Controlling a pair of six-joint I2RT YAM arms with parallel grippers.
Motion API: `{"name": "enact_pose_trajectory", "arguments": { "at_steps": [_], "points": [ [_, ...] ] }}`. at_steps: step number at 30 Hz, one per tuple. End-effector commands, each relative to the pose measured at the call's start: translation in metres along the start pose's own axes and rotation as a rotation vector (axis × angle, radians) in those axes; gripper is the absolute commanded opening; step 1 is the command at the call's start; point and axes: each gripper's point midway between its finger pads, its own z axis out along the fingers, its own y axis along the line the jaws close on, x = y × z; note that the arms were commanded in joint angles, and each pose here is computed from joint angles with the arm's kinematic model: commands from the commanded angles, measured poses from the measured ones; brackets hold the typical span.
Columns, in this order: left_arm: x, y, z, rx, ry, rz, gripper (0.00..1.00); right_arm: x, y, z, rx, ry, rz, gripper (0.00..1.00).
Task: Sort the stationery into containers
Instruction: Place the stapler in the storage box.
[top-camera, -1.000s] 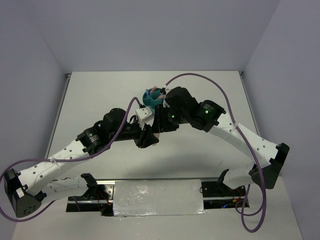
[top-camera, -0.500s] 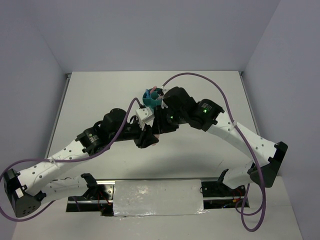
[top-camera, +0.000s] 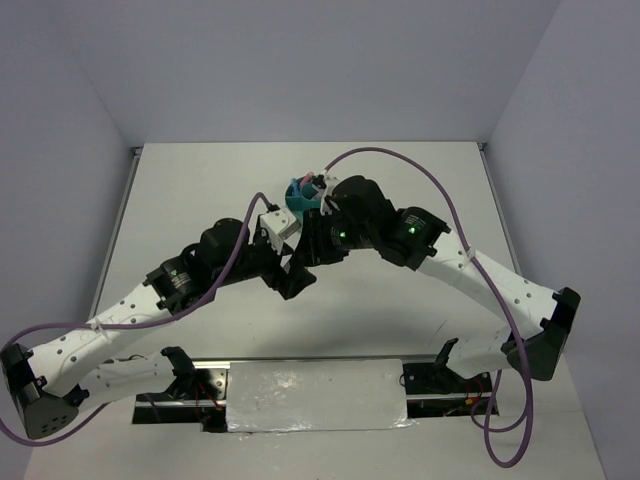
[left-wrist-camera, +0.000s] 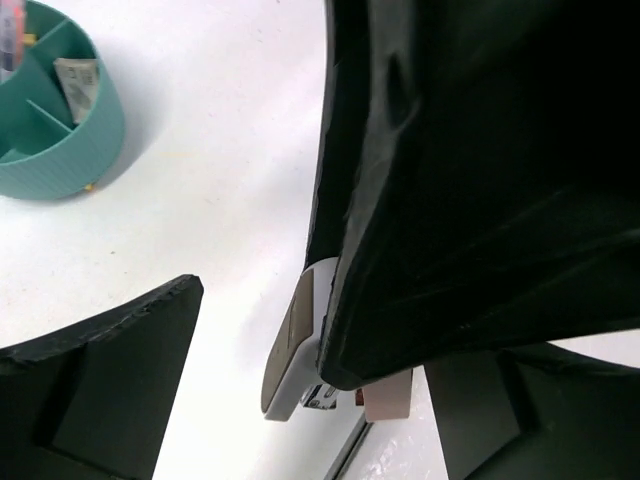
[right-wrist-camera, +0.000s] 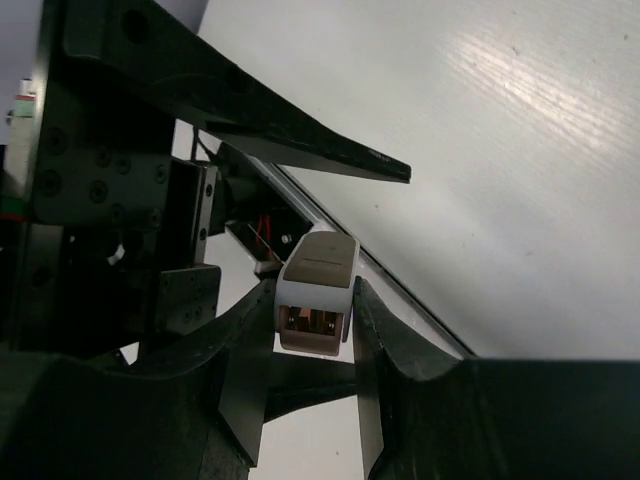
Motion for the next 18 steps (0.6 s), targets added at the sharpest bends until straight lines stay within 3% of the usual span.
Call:
{"name": "enact_pose_trajectory", "arguments": {
  "at_steps": [1, 7, 10, 14, 18],
  "points": [
    [-0.031, 0.013, -0.003, -0.089, -0.093, -0.023, 0.99, -0.025, 0.038, -0.022, -0.16, -0.123, -0.046, 0.0],
    [-0.023, 0.024, -0.012, -0.159, -0.062, -0.04, 0.99, -0.061, 0.014, -0.023, -0.106, -0.273, -0.111, 0.0],
    [-0.028, 0.036, -0.028, -0.255, -0.061, -0.067, 0.99, -0.089, -0.006, -0.02, -0.054, -0.358, -0.264, 0.0],
    [-0.022, 0.06, -0.055, -0.436, -0.006, -0.113, 0.99, -0.125, -0.032, -0.012, 0.001, -0.405, -0.356, 0.0],
    [-0.022, 0.082, -0.09, -0.624, -0.026, -0.205, 0.99, -0.139, -0.052, 0.023, 0.025, -0.344, -0.52, 0.0]
  ]
}}
